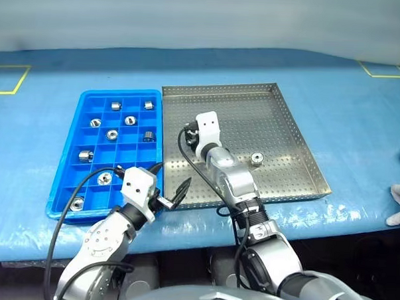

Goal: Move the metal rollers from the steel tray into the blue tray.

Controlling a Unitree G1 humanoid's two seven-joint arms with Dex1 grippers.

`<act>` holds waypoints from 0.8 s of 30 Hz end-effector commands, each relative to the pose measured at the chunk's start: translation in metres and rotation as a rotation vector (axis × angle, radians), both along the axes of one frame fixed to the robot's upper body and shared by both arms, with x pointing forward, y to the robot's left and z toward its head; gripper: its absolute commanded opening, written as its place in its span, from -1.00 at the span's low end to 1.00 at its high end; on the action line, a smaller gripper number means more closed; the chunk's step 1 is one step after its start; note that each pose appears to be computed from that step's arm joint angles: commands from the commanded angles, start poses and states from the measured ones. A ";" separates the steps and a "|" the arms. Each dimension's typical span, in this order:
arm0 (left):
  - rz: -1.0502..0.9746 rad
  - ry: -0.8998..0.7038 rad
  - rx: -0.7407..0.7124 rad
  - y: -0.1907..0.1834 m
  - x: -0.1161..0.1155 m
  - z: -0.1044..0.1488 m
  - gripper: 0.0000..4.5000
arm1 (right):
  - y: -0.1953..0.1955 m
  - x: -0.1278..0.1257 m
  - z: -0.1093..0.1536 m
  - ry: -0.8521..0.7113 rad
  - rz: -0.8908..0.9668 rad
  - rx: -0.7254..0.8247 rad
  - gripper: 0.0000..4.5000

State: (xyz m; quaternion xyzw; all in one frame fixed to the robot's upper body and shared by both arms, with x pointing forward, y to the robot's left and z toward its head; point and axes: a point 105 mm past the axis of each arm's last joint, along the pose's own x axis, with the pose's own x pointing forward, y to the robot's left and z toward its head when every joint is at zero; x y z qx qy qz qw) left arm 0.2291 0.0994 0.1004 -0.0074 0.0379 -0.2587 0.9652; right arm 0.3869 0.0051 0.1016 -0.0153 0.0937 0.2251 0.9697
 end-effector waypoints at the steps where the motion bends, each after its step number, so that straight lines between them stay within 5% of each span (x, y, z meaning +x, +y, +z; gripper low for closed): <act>1: 0.045 -0.100 0.011 0.009 0.001 0.020 1.00 | 0.027 -0.005 0.048 -0.139 0.107 0.034 -0.24; 7: 0.076 -0.126 0.025 0.015 0.004 0.024 1.00 | 0.053 -0.017 0.071 -0.195 0.234 0.046 -0.24; 24: 0.310 -0.110 0.038 0.045 -0.021 0.022 1.00 | 0.107 -0.066 0.061 -0.149 0.550 0.054 -0.24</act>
